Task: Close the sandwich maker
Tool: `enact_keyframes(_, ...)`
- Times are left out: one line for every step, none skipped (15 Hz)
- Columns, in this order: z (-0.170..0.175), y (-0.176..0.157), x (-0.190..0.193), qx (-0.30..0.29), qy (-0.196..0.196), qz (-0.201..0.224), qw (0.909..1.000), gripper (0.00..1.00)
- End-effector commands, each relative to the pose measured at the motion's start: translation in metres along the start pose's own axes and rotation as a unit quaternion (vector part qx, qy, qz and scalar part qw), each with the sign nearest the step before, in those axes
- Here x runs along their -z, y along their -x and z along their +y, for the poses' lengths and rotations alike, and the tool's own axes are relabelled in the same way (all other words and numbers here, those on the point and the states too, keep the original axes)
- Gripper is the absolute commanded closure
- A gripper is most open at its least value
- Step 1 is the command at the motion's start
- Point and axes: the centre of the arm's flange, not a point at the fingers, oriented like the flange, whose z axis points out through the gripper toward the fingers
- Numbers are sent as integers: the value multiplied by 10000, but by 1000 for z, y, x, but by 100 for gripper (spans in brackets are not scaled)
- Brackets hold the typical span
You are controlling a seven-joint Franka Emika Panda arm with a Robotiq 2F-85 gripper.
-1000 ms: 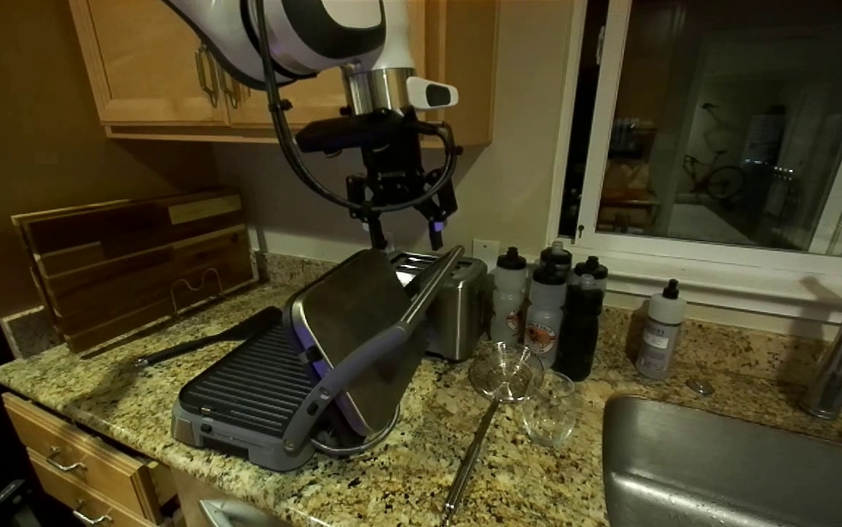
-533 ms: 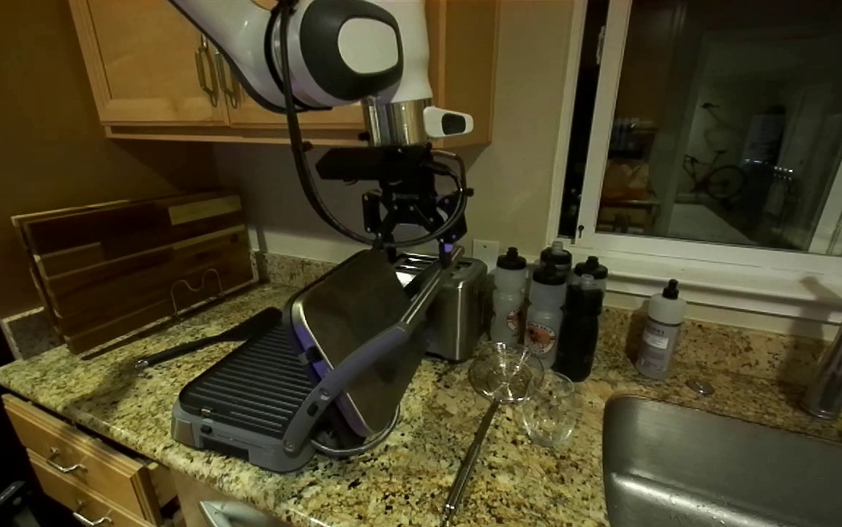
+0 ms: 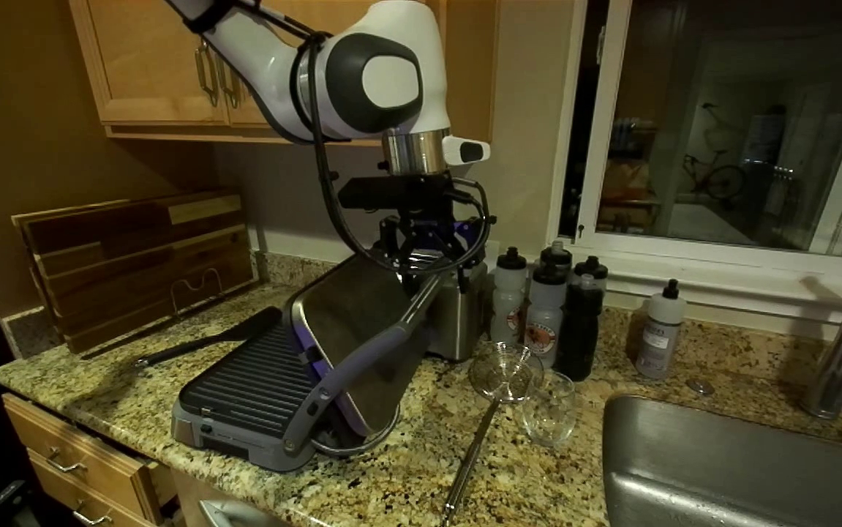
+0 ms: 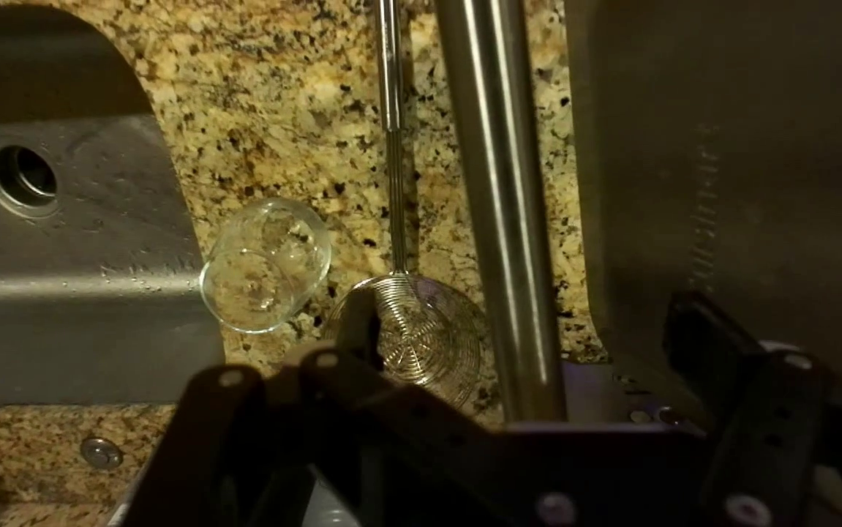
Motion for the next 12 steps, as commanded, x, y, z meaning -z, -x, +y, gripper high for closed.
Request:
enact_keyframes(10,-8,-15,126,19,-45,9999,0)
enact_keyframes(10,-9,-18,152,11,-61,9999,5)
enact_keyframes(10,-10,-20,184,11,-78,9998,26)
enact_keyframes(10,-12,-22,203,5,-86,9998,29)
enact_keyframes(10,-13,-24,227,5,-94,9997,30)
enact_keyframes(10,-14,-27,244,-10,-107,9996,36)
enact_keyframes(11,-15,-30,236,-32,-137,9996,44)
enact_keyframes(11,-15,-32,227,-53,-158,9996,50)
enact_keyframes(11,-15,-34,216,-70,-167,9996,58)
enact_keyframes(10,-15,-35,202,-79,-171,9996,63)
enact_keyframes(9,-14,-36,192,-90,-177,9996,69)
enact_keyframes(8,-14,-37,185,-94,-180,9996,77)
